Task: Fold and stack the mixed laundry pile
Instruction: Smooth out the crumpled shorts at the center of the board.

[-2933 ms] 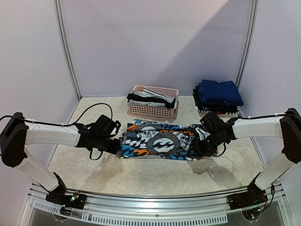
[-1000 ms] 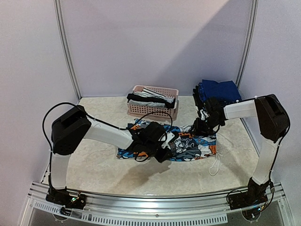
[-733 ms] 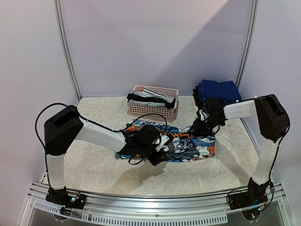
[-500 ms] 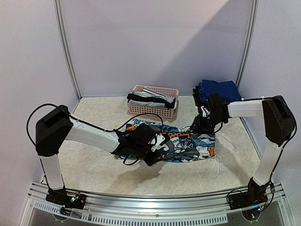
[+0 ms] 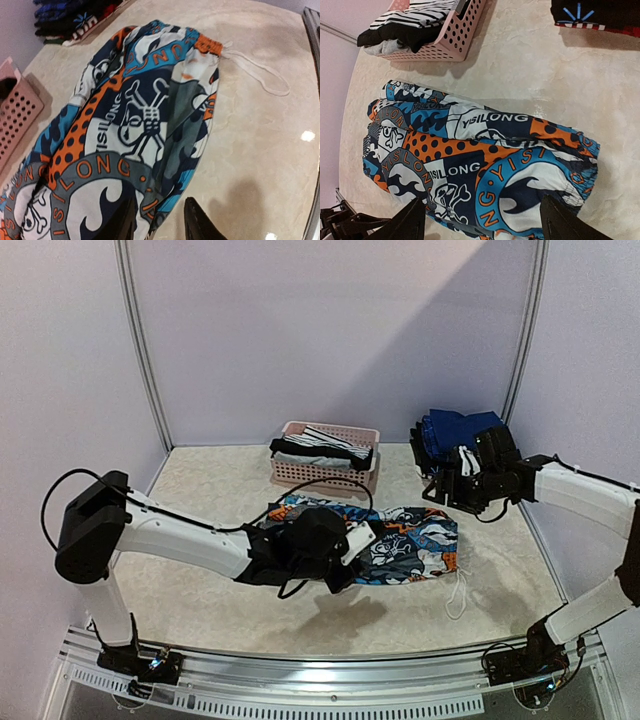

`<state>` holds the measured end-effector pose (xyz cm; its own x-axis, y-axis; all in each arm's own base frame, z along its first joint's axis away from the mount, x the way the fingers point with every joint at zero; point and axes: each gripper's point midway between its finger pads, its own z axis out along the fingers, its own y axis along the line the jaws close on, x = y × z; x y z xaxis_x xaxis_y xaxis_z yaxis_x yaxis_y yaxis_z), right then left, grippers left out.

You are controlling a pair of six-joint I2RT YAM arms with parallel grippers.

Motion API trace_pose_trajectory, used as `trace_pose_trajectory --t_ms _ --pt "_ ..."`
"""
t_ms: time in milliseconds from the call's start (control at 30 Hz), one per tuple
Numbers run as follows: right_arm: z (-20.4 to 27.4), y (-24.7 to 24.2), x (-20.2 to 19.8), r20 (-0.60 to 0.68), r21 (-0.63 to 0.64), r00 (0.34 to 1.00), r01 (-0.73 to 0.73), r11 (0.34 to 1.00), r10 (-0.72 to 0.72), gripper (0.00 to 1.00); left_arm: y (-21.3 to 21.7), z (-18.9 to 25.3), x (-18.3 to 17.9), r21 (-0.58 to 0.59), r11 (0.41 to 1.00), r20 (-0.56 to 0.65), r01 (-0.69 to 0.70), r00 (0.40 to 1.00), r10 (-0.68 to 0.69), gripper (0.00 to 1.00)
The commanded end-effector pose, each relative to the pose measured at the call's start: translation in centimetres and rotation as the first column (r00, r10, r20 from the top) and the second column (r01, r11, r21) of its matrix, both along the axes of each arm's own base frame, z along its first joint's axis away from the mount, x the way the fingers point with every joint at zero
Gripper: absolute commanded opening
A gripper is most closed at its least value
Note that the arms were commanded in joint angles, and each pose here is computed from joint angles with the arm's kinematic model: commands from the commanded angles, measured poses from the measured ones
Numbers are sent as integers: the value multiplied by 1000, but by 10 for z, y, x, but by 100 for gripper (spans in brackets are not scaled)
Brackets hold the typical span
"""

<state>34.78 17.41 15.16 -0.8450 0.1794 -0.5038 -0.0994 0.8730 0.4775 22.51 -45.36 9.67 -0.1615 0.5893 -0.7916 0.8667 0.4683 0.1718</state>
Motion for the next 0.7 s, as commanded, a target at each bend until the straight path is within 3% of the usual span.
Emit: trace_pose_trajectory --t_ms 0,100,300,667 --pt "10 -33 -11 56 -57 991 121 991 -118 83 -42 11 -22 78 990 163 117 978 -128 35" --pt "10 -57 -18 63 -66 979 200 978 -196 86 -64 11 -36 127 975 190 184 960 -206 39" --pt "5 -84 -33 39 -20 957 290 957 -289 86 -103 17 -57 97 937 213 336 912 -349 62" --pt "12 -102 -49 73 -37 939 341 939 -337 86 -162 -20 -44 200 902 289 383 857 -427 60"
